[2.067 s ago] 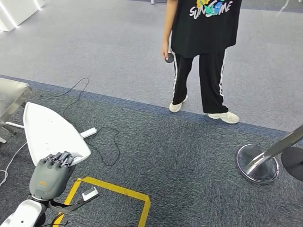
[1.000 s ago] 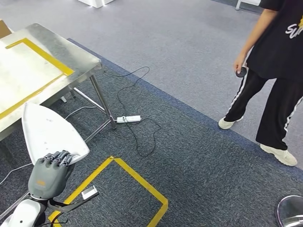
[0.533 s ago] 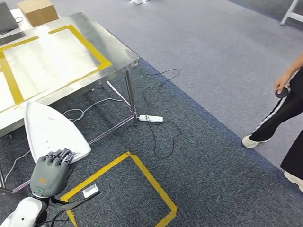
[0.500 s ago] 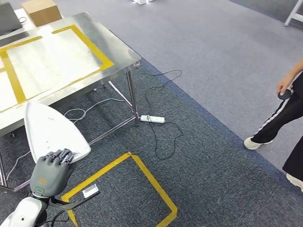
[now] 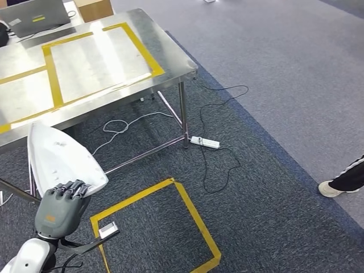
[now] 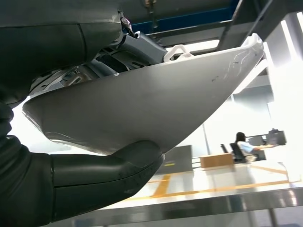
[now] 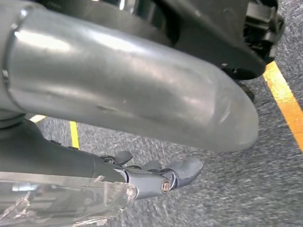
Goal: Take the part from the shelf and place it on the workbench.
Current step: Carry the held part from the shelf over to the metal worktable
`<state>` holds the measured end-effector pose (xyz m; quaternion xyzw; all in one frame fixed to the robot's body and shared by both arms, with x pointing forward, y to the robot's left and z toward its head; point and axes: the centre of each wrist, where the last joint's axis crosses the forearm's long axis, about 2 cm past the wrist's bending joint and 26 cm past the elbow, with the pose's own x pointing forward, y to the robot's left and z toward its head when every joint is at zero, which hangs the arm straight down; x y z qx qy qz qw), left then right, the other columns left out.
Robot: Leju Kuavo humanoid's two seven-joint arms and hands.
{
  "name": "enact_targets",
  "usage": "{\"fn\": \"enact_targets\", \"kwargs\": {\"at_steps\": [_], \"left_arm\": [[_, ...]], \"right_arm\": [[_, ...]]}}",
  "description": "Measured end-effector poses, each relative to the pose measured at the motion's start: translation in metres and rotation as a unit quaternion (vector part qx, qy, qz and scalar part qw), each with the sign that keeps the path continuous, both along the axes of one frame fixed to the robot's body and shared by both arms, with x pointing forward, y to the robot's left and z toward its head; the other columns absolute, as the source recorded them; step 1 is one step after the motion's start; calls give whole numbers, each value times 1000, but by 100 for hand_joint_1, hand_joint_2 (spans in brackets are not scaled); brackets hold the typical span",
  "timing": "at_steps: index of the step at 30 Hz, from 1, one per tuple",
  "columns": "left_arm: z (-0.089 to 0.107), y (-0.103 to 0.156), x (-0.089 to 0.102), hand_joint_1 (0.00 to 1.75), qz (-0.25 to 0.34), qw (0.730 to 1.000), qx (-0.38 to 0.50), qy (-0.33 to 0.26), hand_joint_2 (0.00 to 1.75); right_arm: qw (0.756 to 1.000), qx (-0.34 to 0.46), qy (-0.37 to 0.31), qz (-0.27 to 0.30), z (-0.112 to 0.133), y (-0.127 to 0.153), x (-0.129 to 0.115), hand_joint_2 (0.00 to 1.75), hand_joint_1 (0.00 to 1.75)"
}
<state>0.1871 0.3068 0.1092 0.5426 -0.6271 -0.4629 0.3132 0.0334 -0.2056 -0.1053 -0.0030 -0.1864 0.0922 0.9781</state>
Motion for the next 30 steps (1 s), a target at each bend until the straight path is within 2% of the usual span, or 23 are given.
{"fn": "enact_targets", "kwargs": {"at_steps": [30], "left_arm": [[-1,0,-1,175,4,1000,-1,3,175]], "right_arm": [[1000,1,0,-1,0,0,-1,0,0]]}}
